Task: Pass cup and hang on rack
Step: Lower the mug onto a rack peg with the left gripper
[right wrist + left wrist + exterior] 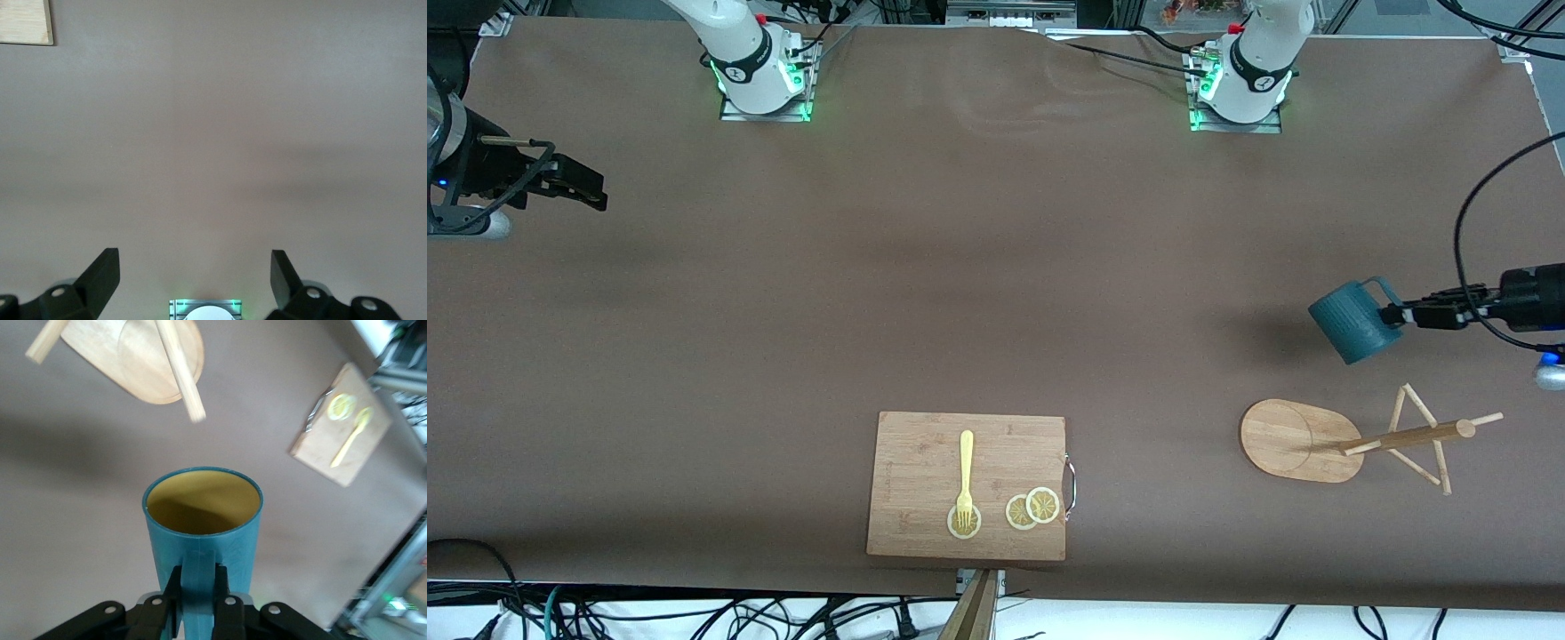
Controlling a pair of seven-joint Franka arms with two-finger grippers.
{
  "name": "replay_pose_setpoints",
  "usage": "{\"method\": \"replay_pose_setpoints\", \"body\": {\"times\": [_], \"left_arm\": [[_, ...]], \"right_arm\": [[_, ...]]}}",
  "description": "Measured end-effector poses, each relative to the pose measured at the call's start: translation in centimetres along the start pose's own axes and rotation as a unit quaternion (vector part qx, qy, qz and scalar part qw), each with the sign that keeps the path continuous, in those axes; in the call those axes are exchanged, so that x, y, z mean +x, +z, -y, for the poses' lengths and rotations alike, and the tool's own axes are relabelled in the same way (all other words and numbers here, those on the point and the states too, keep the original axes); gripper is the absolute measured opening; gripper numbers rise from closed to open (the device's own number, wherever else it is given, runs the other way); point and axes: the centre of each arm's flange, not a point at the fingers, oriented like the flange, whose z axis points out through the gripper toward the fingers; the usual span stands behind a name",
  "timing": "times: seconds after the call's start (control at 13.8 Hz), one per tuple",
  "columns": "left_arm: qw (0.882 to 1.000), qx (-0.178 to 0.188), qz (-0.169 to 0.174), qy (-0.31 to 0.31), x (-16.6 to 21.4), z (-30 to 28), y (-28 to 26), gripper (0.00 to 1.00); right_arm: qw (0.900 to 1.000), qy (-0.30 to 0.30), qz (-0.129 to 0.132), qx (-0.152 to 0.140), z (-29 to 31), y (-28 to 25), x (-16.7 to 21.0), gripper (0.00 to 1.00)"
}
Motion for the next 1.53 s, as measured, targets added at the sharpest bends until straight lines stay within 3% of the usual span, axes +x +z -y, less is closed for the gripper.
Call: {"method": "replay_pose_setpoints", "body": {"times": [0.29, 0.73, 1.24, 1.53], "left_arm": [[0.994, -0.101, 0.017, -0.029, 3.0, 3.6, -0.8, 0.21], [0.976, -0.206, 0.021, -0.07, 5.5, 9.3, -2.3, 0.21], [0.967, -0.245, 0.031, -0.068, 7.5, 13.0, -0.7, 0.21], [0.955, -0.291, 0.024, -0.057, 8.8, 16.5, -0.2, 0.21]], "right_arm": [[1.0, 0.0, 0.0, 0.0, 0.0, 0.0, 0.0, 1.0], [1.0, 0.0, 0.0, 0.0, 0.0, 0.0, 0.0, 1.0], [1.0, 0.0, 0.0, 0.0, 0.0, 0.0, 0.0, 1.0], [1.0, 0.0, 0.0, 0.0, 0.0, 0.0, 0.0, 1.0]]}}
